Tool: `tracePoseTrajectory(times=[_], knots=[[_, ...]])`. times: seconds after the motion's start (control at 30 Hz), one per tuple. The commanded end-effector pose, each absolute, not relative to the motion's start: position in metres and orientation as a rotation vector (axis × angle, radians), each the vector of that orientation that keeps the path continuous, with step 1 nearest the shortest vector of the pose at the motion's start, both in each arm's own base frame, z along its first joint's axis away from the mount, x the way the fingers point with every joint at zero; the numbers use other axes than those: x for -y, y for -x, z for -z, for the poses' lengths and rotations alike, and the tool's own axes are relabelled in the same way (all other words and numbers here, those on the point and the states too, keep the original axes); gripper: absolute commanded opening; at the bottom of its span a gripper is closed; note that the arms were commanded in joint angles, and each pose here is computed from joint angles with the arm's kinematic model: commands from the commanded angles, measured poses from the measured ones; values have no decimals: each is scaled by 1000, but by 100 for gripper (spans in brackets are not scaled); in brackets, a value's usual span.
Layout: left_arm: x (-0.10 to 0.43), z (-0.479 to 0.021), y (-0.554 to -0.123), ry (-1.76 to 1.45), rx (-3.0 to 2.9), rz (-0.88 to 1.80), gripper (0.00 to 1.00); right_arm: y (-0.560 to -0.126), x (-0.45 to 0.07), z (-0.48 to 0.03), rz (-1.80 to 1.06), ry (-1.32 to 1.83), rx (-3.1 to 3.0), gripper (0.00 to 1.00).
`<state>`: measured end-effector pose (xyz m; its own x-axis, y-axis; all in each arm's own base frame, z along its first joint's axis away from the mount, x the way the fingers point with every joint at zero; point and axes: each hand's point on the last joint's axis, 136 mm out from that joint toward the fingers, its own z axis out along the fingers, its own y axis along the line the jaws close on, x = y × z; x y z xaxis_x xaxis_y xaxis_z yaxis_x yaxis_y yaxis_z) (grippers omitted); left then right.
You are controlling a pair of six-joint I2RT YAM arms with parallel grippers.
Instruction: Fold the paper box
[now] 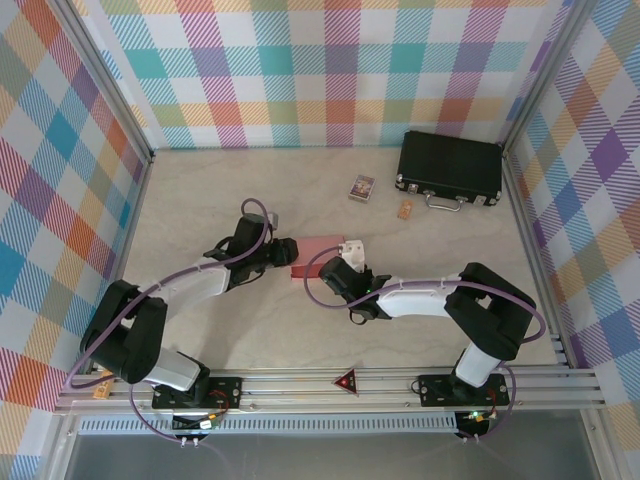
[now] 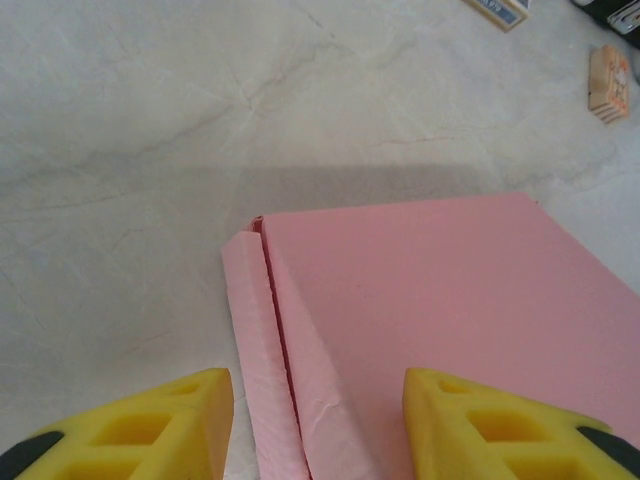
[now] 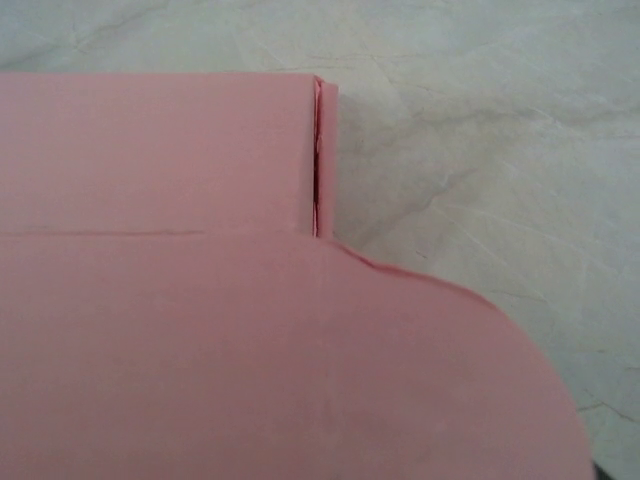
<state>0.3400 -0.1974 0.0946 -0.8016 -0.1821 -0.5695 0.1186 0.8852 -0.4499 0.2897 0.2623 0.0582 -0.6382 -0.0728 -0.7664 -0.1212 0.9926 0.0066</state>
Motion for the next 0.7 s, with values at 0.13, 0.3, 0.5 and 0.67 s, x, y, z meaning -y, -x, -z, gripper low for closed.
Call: tracePoseTrajectory(times=[0.13, 0.3, 0.5, 0.67], knots=[[205, -95, -343, 38, -2447, 635, 48, -280, -264, -65, -77, 157, -2284, 48], [206, -91, -344, 38, -2460, 633, 47, -266, -263, -68, -120, 219, -2315, 56], [206, -87, -346, 46, -2466, 625, 47, -251, -242, -69, -92, 242, -2337, 62], [207, -86, -349, 48, -2469, 620, 46, -241, -223, -75, -84, 248, -2333, 63]])
